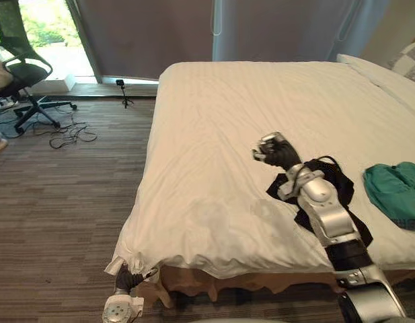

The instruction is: Tidy the bed and pick cloth on bed and put in laundry

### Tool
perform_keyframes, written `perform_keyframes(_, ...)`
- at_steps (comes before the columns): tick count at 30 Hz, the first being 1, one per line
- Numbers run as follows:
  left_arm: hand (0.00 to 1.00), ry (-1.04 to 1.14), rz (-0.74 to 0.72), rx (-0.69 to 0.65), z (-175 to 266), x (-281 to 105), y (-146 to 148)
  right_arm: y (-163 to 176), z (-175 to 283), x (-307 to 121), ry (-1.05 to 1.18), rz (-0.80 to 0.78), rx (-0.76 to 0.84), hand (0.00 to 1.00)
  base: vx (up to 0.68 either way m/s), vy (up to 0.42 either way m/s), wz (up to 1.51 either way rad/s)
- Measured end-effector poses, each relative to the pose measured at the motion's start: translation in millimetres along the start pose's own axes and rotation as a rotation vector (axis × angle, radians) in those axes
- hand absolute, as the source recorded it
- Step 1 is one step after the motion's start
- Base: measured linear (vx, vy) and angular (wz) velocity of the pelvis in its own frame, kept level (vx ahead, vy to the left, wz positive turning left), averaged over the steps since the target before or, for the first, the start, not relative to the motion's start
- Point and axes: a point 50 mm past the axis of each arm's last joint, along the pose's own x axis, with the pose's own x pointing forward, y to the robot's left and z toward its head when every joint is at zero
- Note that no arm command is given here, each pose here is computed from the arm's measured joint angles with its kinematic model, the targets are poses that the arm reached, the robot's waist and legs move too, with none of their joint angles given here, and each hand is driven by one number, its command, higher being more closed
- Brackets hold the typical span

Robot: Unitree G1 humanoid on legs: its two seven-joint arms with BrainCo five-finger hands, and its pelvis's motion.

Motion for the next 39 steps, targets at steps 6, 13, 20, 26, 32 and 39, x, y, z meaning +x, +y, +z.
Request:
perform_keyframes(6, 0.0, 0.268, 0.196, 0.068, -50, -9, 61, 2, -2, 20, 0.036, 0.018, 0.006, 1.0, 0.05, -0.029, 0.49)
perform_keyframes(13, 0.0, 0.141, 0.309, 0.145, -20, 2, 118, 53, 34, 51, -0.105, 0.167, 0.038, 1.0, 0.04, 0.023, 0.31)
perform_keyframes(20, 0.0, -0.052, 0.141, 0.189, 12, 15, 85, 98, 38, 56, -0.102, 0.283, 0.011, 1.0, -0.01, -0.056, -0.07)
perform_keyframes(26, 0.0, -0.179, -0.021, 0.174, 50, 25, 19, 117, 34, 58, -0.093, 0.336, 0.095, 1.0, -0.02, 0.015, -0.28)
perform_keyframes(32, 0.0, -0.212, -0.084, 0.126, 81, 27, -20, 159, -7, 33, 0.03, 0.464, 0.185, 1.0, -0.02, 0.052, -0.3)
perform_keyframes(39, 0.0, -0.113, -0.133, 0.158, 79, 27, -38, 170, -68, -13, 0.134, 0.463, 0.433, 1.0, 0.0, 0.047, -0.35)
